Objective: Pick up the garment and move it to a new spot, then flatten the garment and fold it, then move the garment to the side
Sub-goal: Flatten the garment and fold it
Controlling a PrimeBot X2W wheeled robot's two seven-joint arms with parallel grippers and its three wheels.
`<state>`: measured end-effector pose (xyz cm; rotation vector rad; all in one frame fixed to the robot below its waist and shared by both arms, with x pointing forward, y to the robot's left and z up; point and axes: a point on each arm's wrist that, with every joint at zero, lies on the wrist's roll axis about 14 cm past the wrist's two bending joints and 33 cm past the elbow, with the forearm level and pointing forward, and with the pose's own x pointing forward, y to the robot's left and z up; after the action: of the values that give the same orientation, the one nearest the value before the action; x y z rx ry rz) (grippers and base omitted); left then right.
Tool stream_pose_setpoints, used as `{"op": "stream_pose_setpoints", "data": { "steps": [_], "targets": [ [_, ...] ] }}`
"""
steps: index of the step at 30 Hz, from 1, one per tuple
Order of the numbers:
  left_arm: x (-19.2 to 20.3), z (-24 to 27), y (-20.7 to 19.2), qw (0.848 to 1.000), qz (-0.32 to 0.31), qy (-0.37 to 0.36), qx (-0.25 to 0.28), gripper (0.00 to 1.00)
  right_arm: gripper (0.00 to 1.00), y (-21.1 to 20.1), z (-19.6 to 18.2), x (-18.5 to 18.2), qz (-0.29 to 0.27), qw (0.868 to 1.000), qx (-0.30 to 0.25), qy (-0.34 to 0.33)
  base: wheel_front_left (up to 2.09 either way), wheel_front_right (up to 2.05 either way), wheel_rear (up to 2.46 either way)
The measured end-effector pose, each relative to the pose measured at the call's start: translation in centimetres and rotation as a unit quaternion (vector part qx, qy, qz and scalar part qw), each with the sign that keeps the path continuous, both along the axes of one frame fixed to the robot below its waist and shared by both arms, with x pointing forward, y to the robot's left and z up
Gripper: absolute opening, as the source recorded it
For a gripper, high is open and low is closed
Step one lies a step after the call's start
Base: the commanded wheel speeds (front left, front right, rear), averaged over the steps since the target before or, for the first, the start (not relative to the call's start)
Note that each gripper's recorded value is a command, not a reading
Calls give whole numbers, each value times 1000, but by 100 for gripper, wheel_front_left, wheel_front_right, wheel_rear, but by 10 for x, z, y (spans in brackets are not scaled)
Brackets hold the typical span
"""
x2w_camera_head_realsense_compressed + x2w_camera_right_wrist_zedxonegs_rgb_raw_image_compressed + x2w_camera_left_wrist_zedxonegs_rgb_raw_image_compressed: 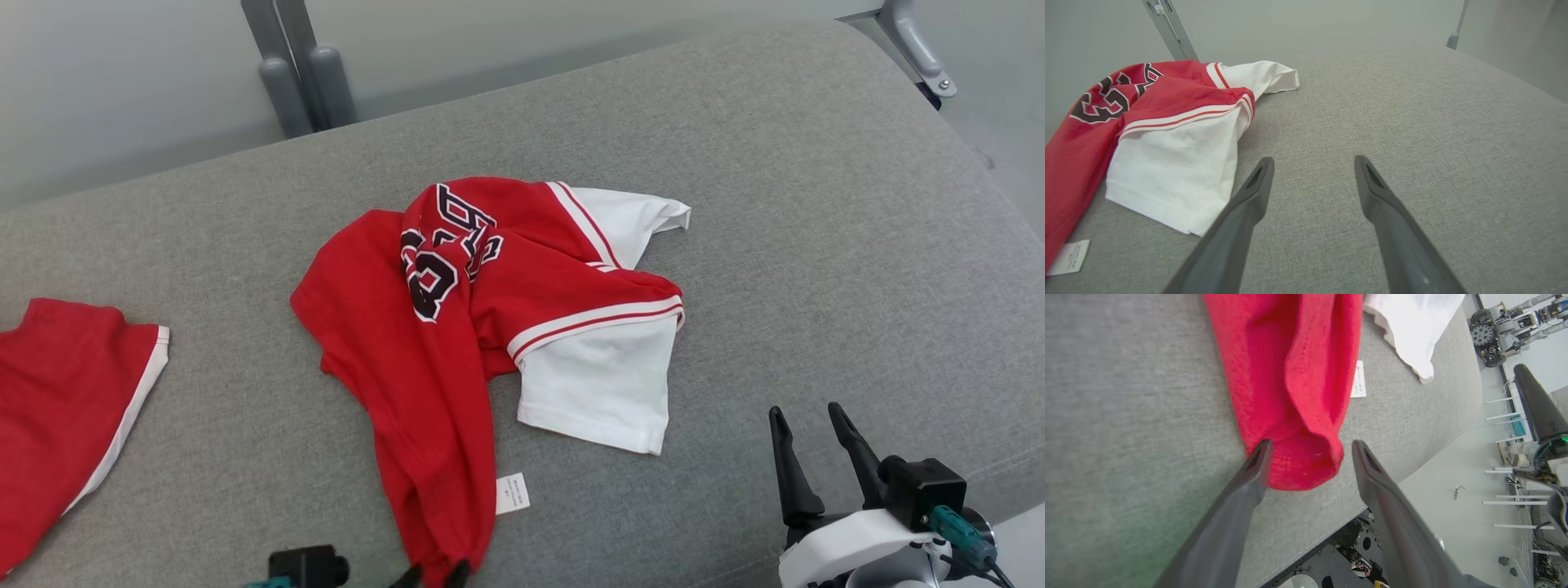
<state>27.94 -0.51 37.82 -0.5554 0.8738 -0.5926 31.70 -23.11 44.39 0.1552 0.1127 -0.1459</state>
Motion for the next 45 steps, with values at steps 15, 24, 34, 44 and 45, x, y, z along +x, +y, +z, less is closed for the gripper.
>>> {"op": "stream_pose_setpoints", "data": {
  "steps": [15,24,34,44,45],
  "targets": [
    [64,22,39,996,84,1,-8,100,100,6,3,0,8,1000,1,-5,0,0,0],
    [65,-3,17,998,57,32,-6,22,100,-10,0,-11,-19,1000,-3,2,0,0,0],
    [117,-1,47,992,107,-52,38,0,100,-6,-3,-6,-14,1000,5,6,0,0,0],
    [148,0,88,982,147,-85,86,0,100,-4,-1,-3,-10,1000,3,2,0,0,0],
    [149,0,91,981,150,-86,91,0,100,-4,0,-4,-9,1000,4,1,0,0,0]
  ]
}}
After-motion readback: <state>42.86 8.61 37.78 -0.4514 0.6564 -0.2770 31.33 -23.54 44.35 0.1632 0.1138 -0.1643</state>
